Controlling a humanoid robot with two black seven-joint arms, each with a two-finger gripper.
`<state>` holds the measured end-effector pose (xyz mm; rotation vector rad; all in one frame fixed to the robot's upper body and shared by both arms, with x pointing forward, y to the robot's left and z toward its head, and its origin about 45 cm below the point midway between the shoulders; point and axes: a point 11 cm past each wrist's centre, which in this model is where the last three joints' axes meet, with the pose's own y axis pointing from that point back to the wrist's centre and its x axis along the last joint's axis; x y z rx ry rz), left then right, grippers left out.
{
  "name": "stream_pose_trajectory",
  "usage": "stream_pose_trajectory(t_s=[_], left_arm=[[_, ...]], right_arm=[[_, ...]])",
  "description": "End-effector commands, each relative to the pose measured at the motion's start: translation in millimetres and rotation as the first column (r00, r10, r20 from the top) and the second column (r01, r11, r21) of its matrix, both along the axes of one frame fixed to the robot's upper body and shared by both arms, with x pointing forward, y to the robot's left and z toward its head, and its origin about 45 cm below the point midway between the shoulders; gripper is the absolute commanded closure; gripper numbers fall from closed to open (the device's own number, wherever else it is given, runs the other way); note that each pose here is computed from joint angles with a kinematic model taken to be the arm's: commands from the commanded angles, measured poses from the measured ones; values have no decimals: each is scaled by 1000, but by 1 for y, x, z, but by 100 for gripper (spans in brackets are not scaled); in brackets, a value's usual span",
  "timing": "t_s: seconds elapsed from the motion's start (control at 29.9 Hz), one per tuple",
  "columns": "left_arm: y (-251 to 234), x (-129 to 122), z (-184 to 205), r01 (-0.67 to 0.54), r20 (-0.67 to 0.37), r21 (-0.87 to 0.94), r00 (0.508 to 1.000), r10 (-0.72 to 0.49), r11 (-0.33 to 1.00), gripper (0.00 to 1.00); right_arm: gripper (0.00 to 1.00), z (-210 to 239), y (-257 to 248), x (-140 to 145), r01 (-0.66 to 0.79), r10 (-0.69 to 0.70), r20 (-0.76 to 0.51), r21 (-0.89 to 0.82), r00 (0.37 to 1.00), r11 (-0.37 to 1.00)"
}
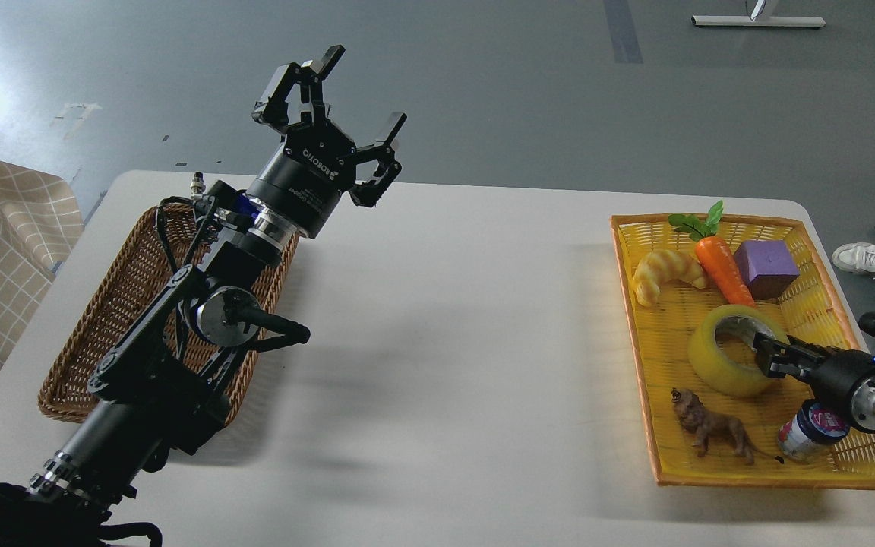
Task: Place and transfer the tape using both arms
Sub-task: 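Close the right gripper on the yellow tape roll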
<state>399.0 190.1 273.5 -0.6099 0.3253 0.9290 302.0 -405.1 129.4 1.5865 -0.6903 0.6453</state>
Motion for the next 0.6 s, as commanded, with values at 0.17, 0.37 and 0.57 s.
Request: stream_pose_trajectory(t_s=[0.17, 0.37, 0.57], left_arm=[[1, 1, -1, -6, -6, 4, 1000, 6, 1000, 2], [1, 0, 0, -6, -4, 3, 1000, 6, 1000, 2], [1, 1, -1, -7, -7, 5, 1000, 7, 1000, 2]], right_arm=[[70, -1, 1, -1, -2, 2, -3, 2, 1000, 1000], [72, -1, 2, -1, -2, 2, -3, 4, 1000, 1000], [72, -2, 3, -1, -2, 2, -4, 7, 1000, 1000]])
